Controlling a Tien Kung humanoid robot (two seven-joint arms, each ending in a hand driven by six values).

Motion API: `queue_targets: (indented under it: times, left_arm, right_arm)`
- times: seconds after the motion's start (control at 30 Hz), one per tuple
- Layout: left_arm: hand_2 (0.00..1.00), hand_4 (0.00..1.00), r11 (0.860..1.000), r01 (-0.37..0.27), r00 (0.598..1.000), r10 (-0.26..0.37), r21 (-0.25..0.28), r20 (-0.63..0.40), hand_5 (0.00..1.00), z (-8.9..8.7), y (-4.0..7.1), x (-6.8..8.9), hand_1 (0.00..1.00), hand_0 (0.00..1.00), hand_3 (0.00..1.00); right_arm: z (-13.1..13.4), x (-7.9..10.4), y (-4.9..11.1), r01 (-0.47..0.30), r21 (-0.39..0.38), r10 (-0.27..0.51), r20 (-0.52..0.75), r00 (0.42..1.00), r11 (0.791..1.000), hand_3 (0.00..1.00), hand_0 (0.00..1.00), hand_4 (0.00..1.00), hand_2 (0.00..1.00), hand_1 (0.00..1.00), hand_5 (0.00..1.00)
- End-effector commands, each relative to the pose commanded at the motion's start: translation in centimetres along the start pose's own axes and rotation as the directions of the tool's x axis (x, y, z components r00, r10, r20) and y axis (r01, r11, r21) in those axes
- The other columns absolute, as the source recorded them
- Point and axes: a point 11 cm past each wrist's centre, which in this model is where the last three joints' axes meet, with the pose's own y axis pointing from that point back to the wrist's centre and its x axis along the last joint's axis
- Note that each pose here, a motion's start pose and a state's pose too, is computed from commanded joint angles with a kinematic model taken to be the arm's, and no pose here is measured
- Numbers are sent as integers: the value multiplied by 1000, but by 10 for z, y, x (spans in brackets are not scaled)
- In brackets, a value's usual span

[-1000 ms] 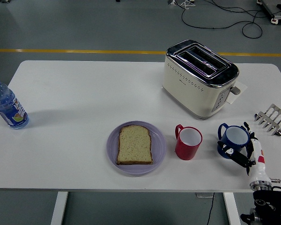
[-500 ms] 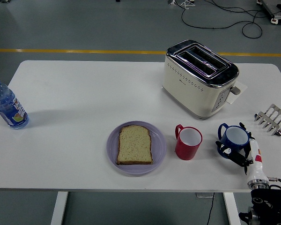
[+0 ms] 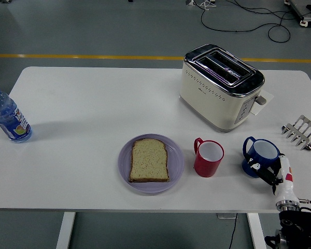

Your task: Pick up the cup,pour liquid into bread,place the cup on the desk

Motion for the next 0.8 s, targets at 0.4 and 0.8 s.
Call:
queue_targets:
  times: [0.4, 0.8]
  left_arm:
    - [670, 312, 1000, -2, 1000, 2, 7, 0, 776, -5, 0, 1, 668, 654, 539]
    - [668, 312, 1000, -8, 1000, 8, -6, -13, 777, 0, 0, 1, 666, 654, 539]
  right_arm:
    - [-23, 39, -1, -180, 112, 173, 70, 982, 977, 425, 374, 681, 480, 318, 2]
    - [-82, 64, -19, -139, 232, 138, 24, 990, 963, 433, 176, 738, 389, 124, 2]
